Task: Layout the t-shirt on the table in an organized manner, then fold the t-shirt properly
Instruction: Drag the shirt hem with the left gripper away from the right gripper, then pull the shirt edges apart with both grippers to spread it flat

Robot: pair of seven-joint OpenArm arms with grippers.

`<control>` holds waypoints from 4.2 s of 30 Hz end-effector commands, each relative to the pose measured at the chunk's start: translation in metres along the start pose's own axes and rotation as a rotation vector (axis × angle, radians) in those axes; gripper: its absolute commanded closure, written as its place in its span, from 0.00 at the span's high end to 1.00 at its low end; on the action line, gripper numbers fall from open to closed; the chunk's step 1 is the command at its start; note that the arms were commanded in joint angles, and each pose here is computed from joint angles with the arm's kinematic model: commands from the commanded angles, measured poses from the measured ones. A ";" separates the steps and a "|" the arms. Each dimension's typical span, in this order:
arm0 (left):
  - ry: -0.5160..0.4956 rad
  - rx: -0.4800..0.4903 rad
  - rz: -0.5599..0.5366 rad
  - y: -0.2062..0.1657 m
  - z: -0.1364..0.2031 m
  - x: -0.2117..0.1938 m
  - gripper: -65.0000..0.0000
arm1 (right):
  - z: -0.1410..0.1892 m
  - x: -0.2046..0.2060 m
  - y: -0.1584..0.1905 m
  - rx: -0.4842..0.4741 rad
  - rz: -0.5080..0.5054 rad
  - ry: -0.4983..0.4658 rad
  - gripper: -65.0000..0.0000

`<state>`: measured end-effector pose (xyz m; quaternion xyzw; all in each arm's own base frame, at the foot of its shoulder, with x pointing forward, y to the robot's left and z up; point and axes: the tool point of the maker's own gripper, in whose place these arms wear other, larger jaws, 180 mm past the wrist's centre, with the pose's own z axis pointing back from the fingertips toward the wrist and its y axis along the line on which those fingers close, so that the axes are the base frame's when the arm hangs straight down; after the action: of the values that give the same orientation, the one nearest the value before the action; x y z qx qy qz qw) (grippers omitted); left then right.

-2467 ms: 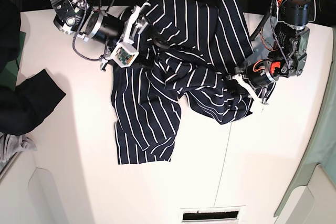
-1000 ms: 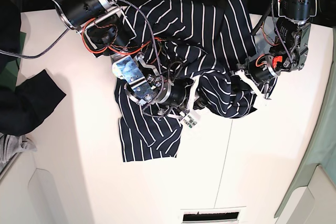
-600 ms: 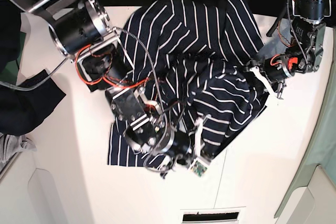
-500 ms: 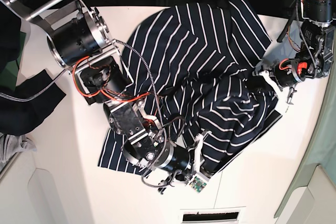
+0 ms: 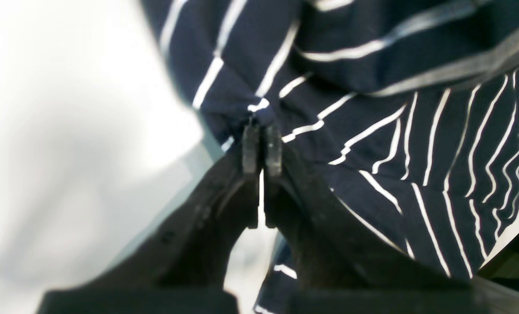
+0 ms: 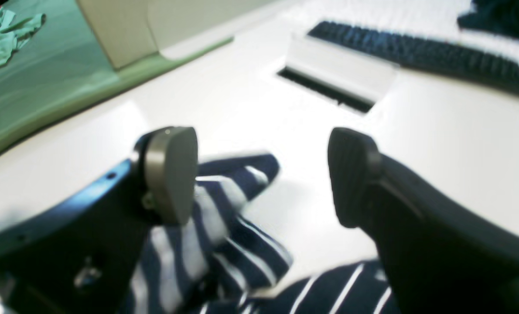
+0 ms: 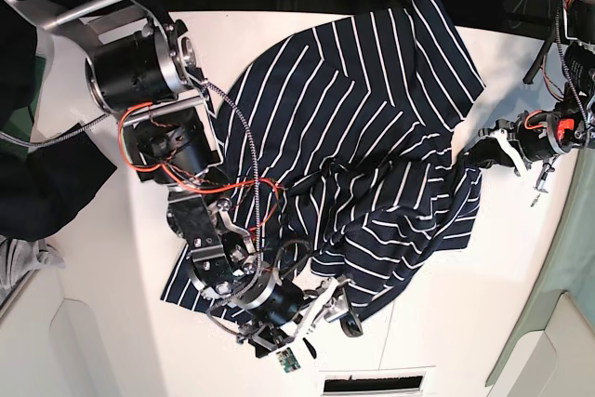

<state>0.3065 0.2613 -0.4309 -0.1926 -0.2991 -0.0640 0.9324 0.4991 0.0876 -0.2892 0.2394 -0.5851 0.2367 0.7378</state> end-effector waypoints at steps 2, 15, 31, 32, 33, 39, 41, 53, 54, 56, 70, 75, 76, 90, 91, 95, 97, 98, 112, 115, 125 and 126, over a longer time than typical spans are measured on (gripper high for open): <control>-0.046 0.000 -0.020 0.003 0.008 0.019 0.00 | 0.001 0.011 -0.004 -0.015 -0.034 -0.041 0.70; -0.302 -0.013 -0.074 -0.005 0.025 0.140 0.40 | 0.095 -0.109 -0.049 -0.208 -0.367 0.017 0.70; -0.406 0.125 -0.333 -0.062 -0.027 0.226 0.42 | 0.139 -0.163 -0.031 -0.266 -0.444 0.138 0.70; -0.411 0.119 -0.363 -0.068 -0.030 0.226 0.42 | 0.140 -0.166 -0.034 -0.288 -0.448 0.145 0.70; -0.418 0.116 -0.396 -0.074 -0.035 0.226 0.42 | 0.142 -0.168 -0.038 -0.311 -0.451 0.150 0.70; -0.296 0.219 -0.429 -0.075 -0.087 0.188 0.42 | 0.144 -0.175 -0.038 -0.336 -0.464 0.181 0.70; -0.246 0.222 -0.429 -0.074 -0.102 0.169 0.42 | 0.142 -0.178 -0.033 -0.323 -0.472 0.202 0.70; -0.215 0.281 -0.388 -0.056 -0.114 0.153 0.00 | 0.138 -0.178 -0.026 -0.310 -0.487 0.211 0.09; -0.221 0.286 -0.390 -0.054 -0.112 0.157 0.00 | 0.138 -0.178 -0.026 -0.310 -0.487 0.212 0.00; -0.242 0.316 -0.390 -0.047 -0.105 0.170 0.00 | 0.140 -0.179 -0.027 -0.304 -0.481 0.213 0.00; -0.366 0.439 -0.399 -0.024 -0.058 0.257 0.00 | 0.208 -0.145 -0.016 -0.268 -0.297 0.154 0.00; -0.410 0.464 -0.396 -0.025 -0.047 0.280 0.00 | 0.235 -0.150 -0.016 -0.284 -0.254 0.185 0.00; -0.409 0.465 -0.396 -0.025 -0.046 0.282 0.00 | 0.238 -0.152 -0.015 -0.287 -0.254 0.189 0.00; -0.285 0.407 -0.319 -0.004 -0.036 0.259 0.35 | 0.247 -0.134 -0.034 -0.347 -0.319 0.082 0.53; -0.286 0.391 -0.306 0.001 -0.031 0.258 0.35 | 0.247 -0.130 -0.041 -0.359 -0.313 0.070 0.53; -0.261 0.340 -0.266 0.020 -0.014 0.246 0.35 | 0.243 -0.104 -0.073 -0.422 -0.287 0.005 0.53; -0.245 0.320 -0.248 0.028 -0.009 0.236 0.35 | 0.238 -0.096 -0.092 -0.477 -0.285 0.000 0.53; -0.235 0.306 -0.241 0.030 -0.008 0.230 0.35 | 0.234 -0.095 -0.101 -0.503 -0.281 0.011 0.53; -0.115 0.354 -0.230 0.062 -0.024 0.132 0.35 | 0.162 -0.146 -0.099 -0.364 -0.426 0.158 0.53; -0.128 0.446 -0.239 0.076 -0.020 0.130 0.35 | 0.160 -0.150 -0.094 -0.351 -0.424 0.174 0.53; -0.121 0.626 -0.373 0.101 -0.005 0.136 0.00 | 0.159 -0.149 -0.088 -0.302 -0.390 0.182 0.00; -0.119 0.629 -0.375 0.103 -0.003 0.136 0.00 | 0.161 -0.150 -0.090 -0.306 -0.383 0.188 0.00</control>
<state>0.4282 0.3422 -0.4112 0.1430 -0.3618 -0.1307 0.9119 0.3912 -0.0903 -0.4285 0.2074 -0.4605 0.0175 0.8629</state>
